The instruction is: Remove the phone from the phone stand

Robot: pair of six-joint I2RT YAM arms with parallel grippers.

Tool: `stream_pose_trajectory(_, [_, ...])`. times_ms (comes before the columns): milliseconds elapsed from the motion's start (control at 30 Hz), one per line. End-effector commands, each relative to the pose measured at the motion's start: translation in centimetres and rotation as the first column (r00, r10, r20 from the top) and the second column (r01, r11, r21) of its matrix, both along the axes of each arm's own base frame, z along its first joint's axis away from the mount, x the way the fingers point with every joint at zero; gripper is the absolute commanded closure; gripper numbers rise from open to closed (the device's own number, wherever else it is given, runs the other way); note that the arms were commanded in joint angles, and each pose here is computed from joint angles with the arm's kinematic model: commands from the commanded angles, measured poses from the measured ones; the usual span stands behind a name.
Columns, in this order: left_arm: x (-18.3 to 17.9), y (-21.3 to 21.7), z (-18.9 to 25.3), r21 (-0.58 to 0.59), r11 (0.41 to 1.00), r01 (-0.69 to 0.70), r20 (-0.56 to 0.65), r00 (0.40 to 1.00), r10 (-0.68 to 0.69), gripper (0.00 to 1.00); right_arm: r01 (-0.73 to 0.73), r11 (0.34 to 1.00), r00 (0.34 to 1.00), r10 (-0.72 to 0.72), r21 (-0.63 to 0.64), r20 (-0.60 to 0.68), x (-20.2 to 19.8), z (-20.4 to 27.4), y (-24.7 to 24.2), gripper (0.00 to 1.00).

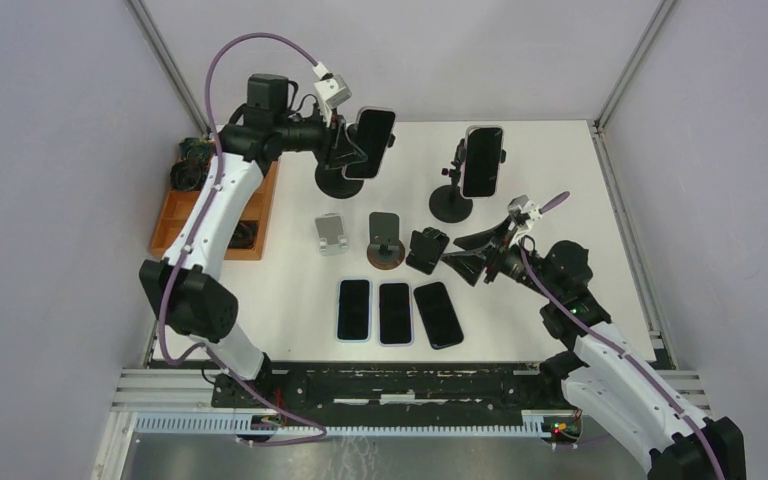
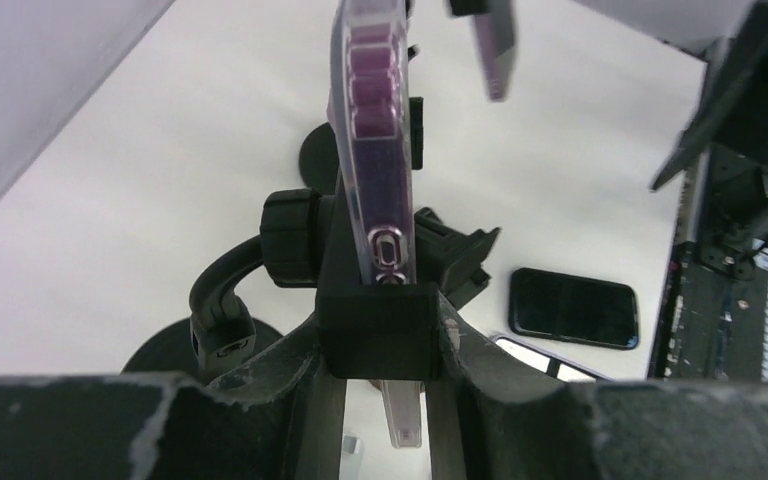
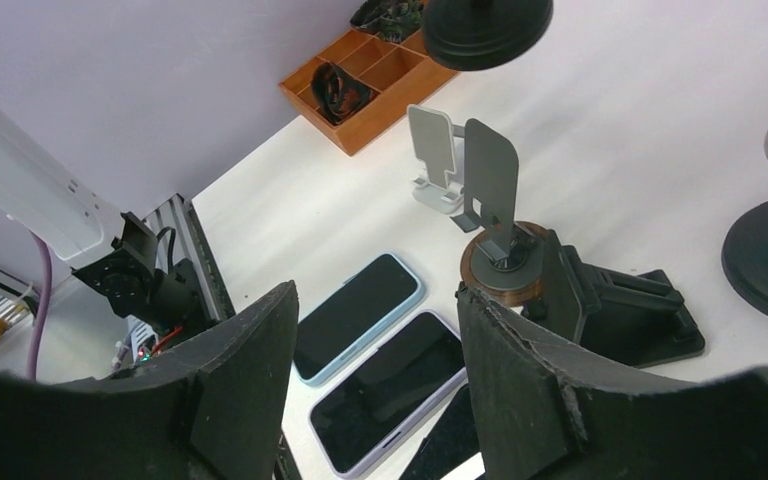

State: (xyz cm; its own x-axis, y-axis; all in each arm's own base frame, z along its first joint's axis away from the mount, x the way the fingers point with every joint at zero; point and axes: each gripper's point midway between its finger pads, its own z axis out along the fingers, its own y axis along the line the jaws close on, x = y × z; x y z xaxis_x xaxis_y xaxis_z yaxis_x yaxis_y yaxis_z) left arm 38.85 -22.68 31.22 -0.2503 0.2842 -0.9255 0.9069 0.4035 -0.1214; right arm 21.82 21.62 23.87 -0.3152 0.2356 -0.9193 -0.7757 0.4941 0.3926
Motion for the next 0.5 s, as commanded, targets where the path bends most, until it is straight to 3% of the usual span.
stream_pose_trajectory(0, [-6.9, -0.5, 10.8, -0.106, 0.972, 0.212, 0.293, 0.94, -0.173, 0.98, -0.052, 0.995, 0.99, 0.04, 0.091, 0.132, -0.7, 6.0, 0.7, 0.33])
stream_pose_trajectory(233, [-15.1, 0.7, 11.4, -0.13, 0.949, 0.288, 0.268, 0.932, -0.246, 0.98, -0.152, 0.969, 0.967, 0.104, 0.197, 0.234, -1.8, 12.2, 2.3, 0.24])
stream_pose_trajectory(467, [-22.4, 1.7, 7.7, -0.164, 0.912, 0.376, 0.142, 0.924, -0.356, 0.98, -0.291, 0.923, 0.924, 0.204, 0.25, 0.323, -4.8, 17.2, 6.2, 0.22])
